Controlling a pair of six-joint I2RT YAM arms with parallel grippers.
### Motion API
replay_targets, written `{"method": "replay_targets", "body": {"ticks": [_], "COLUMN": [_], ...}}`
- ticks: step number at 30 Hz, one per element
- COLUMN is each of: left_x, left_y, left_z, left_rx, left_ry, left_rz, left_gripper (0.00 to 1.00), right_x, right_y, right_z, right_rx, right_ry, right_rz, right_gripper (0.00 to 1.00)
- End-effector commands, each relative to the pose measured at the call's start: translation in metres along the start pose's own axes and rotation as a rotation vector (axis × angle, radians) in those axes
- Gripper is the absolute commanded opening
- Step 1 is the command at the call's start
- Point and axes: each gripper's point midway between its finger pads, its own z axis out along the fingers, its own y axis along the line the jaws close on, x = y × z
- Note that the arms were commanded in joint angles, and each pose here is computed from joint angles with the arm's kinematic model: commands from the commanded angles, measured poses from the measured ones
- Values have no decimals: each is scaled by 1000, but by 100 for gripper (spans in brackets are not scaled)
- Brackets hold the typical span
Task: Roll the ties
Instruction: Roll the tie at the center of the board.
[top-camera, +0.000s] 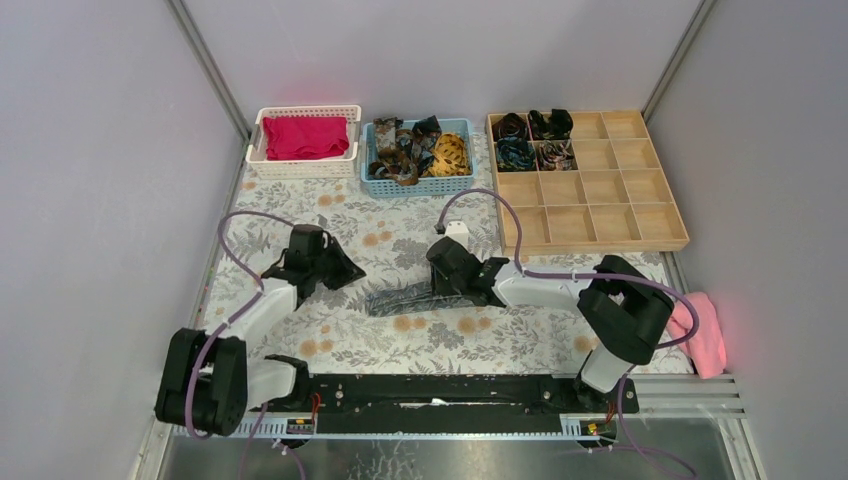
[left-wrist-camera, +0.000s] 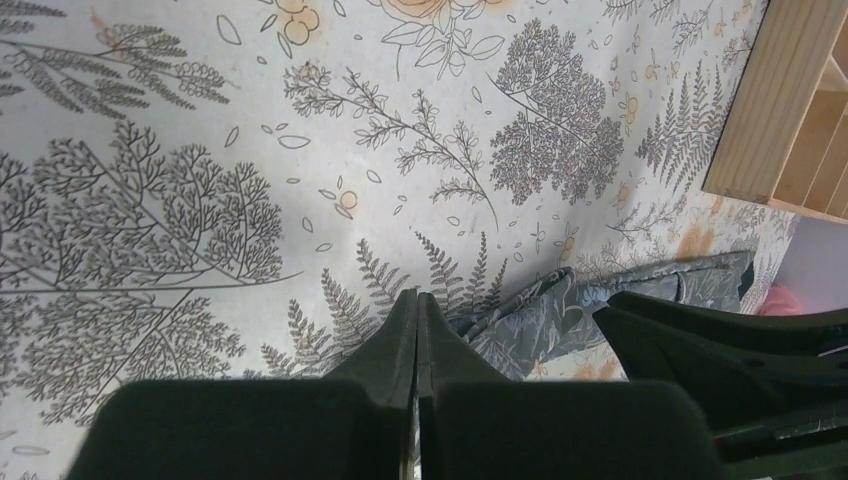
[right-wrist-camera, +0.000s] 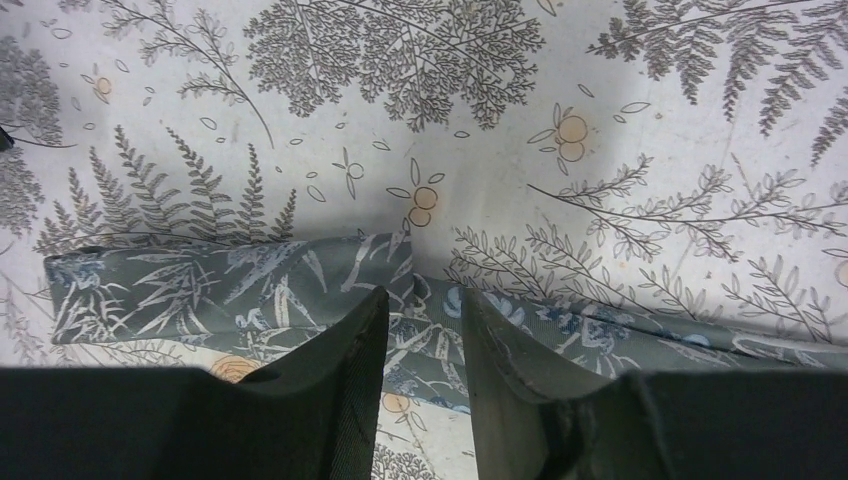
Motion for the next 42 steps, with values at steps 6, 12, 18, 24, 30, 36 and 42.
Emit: {"method": "replay_targets", "body": {"ticks": [6, 12, 18, 24, 30, 36, 42], "left_x": [11, 17, 22, 25, 25, 25, 26], "left_y": [13, 16, 19, 20, 19, 20, 20], "left_z": [-16, -19, -19, -20, -21, -20, -20], "left_rx": [-35, -30, -29, -24, -19, -18, -20], "left_ry": [-17, -12, -3, -1, -5, -3, -2], "left_rz": [-10, -13, -14, -15, -13, -12, -11], "left_gripper": [0, 0, 0, 0, 0, 0, 0], "right_x": [-12, 0, 10, 5, -7, -12, 3], "right_y": [23, 28, 29, 15, 15, 11, 16], "right_z": [2, 11, 18, 17, 7, 1, 15], "right_rx": [-173, -195, -186, -127, -132, -115, -125], "right_ry": [-27, 20, 62, 22, -22, -32, 23], "right_rz": [124, 139, 151, 144, 159, 154, 154], "right_gripper": [38, 37, 36, 39, 40, 40, 38]}}
